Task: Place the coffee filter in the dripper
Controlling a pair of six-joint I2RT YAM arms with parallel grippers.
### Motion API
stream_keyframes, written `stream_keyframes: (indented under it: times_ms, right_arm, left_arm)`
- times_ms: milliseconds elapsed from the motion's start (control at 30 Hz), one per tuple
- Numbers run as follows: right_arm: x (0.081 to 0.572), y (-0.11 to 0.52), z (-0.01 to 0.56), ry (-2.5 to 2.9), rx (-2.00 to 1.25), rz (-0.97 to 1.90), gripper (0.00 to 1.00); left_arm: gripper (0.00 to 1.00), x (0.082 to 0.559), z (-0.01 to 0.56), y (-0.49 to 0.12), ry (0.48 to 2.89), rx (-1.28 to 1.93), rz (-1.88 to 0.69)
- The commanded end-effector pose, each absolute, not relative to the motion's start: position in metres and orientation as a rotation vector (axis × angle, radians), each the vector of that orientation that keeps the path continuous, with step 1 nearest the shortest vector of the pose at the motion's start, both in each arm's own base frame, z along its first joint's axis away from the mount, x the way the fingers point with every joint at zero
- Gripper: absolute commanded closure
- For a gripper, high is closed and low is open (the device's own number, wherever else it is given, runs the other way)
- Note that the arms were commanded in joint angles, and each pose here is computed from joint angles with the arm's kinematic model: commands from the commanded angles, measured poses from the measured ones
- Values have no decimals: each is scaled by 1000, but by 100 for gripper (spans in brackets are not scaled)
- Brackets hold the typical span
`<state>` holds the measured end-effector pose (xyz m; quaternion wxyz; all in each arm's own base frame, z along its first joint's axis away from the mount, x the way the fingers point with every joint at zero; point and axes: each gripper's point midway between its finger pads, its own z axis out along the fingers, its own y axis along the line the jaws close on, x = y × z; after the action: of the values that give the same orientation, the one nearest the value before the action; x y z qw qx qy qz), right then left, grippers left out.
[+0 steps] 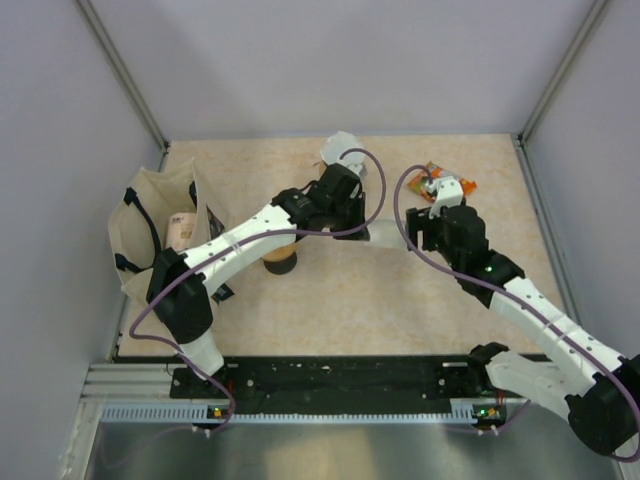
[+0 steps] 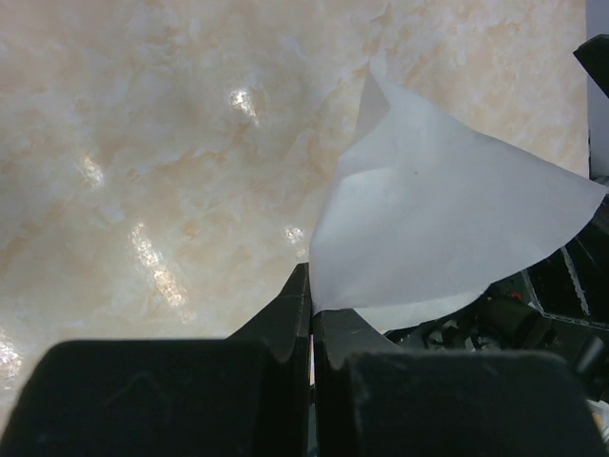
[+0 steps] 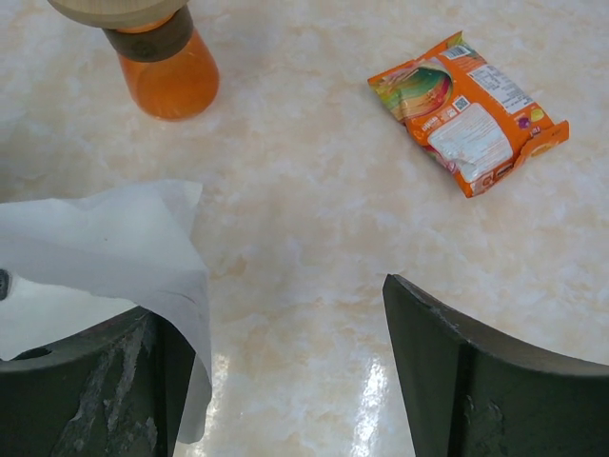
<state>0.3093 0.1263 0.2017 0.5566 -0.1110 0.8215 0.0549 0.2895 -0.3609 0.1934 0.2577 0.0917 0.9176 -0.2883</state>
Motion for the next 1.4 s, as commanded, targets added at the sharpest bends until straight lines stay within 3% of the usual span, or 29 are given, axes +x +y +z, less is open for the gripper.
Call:
stream_keyframes:
  times_ms: [0, 233, 500, 733, 933, 1167, 1367]
  right_arm:
    - [305, 141, 216, 1901, -340, 199, 25]
    - [279, 204, 218, 1867, -548, 593, 27]
    - [300, 188, 214, 1826, -518, 431, 33]
    - [312, 180, 226, 1725, -676, 273, 35]
    - [300, 194, 220, 1688, -859, 321, 55]
    - [285, 210, 218, 1646, -967, 428, 97]
    - [296, 200, 232, 1630, -846, 367, 100]
  left_arm:
    - [100, 288, 197, -359, 2487, 291, -802]
    - [100, 286, 206, -371, 2469, 286, -892]
    - [100, 283, 206, -373, 2479, 307, -914]
    - [100, 274, 196, -369, 2547, 357, -881]
    - [100, 274, 198, -365, 2544, 372, -858]
    - [100, 273, 202, -364, 2532, 398, -857]
    - [100, 274, 198, -359, 2548, 398, -815]
